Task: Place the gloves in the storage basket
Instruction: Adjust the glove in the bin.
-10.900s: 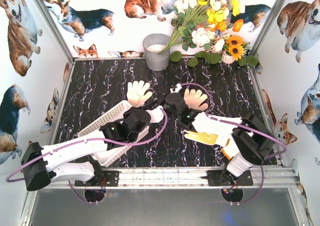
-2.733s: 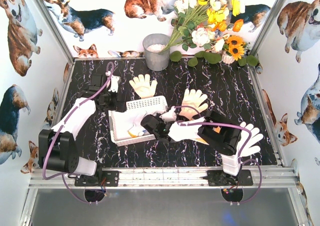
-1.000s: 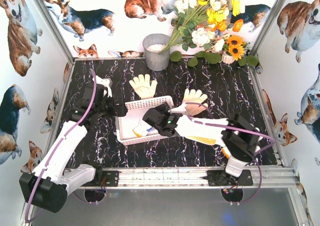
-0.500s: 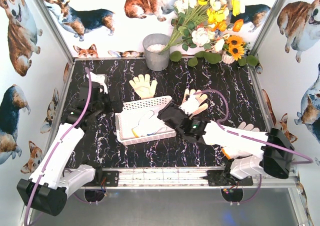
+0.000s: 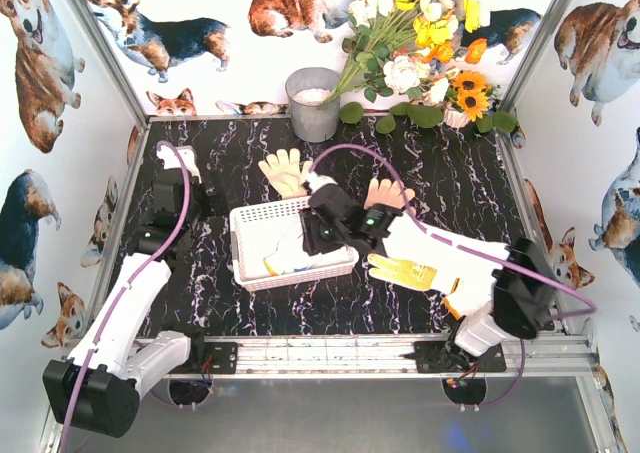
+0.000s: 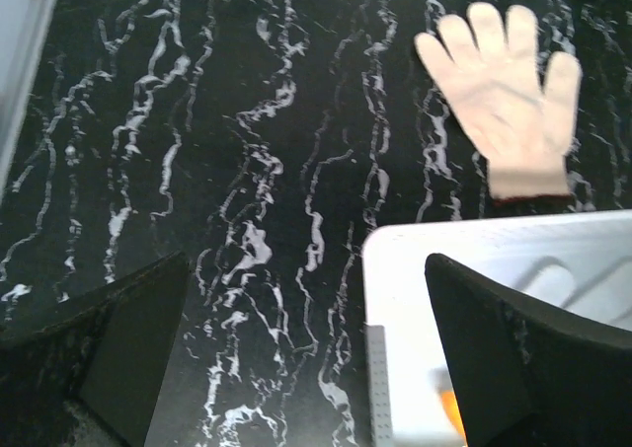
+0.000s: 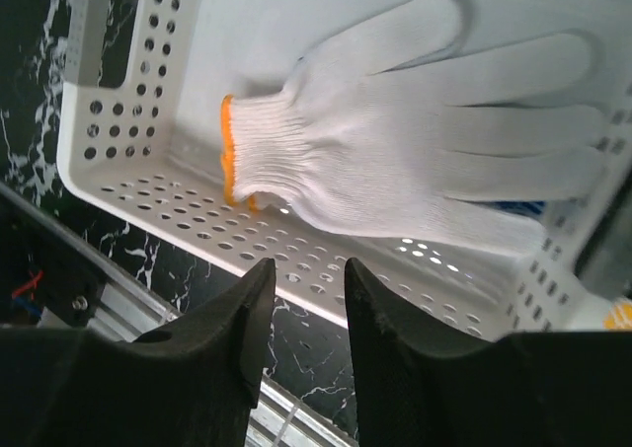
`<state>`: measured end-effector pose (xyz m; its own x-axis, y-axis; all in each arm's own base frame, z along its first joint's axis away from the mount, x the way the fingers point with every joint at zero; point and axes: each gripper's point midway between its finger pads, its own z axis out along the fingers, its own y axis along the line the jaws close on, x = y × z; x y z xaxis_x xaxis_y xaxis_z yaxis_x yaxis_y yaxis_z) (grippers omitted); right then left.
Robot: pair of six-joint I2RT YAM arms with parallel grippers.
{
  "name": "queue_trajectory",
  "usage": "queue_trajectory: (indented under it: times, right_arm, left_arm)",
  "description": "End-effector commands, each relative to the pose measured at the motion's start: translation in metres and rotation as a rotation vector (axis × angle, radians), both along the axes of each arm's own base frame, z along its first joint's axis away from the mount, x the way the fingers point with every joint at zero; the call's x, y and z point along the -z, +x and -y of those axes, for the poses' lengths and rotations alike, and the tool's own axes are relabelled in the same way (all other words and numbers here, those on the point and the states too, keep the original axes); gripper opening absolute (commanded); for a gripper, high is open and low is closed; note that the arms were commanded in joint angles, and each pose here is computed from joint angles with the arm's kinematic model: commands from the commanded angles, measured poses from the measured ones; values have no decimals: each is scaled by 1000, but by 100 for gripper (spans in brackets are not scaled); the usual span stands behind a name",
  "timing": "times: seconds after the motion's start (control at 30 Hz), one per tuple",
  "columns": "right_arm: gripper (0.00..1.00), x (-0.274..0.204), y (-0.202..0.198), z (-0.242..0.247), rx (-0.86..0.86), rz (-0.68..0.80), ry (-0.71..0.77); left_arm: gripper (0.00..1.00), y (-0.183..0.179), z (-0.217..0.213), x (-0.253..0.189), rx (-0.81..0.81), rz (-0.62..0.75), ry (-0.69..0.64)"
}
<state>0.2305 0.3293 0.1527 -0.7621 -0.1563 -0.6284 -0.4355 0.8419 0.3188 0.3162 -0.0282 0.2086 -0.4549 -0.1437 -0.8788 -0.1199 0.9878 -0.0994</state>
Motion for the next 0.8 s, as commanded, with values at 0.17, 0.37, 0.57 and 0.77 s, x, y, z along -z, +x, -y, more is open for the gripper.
queue_trajectory:
  times: [0.17, 0.37, 0.57, 0.77]
  right_arm:
    - [29, 28, -11, -65, -259, -108, 2]
    - [25, 56, 2, -88, -254, -135, -15]
    - [23, 85, 8, -97, -238, -173, -50]
    - [22, 104, 22, -99, -158, -166, -59]
  left_arm:
    - [100, 5, -29, -20, -130, 137, 59]
    - [100, 4, -31, -19, -138, 131, 62]
    - [100, 6, -30, -15, -136, 108, 67]
    - [100, 7, -30, -13, -136, 100, 69]
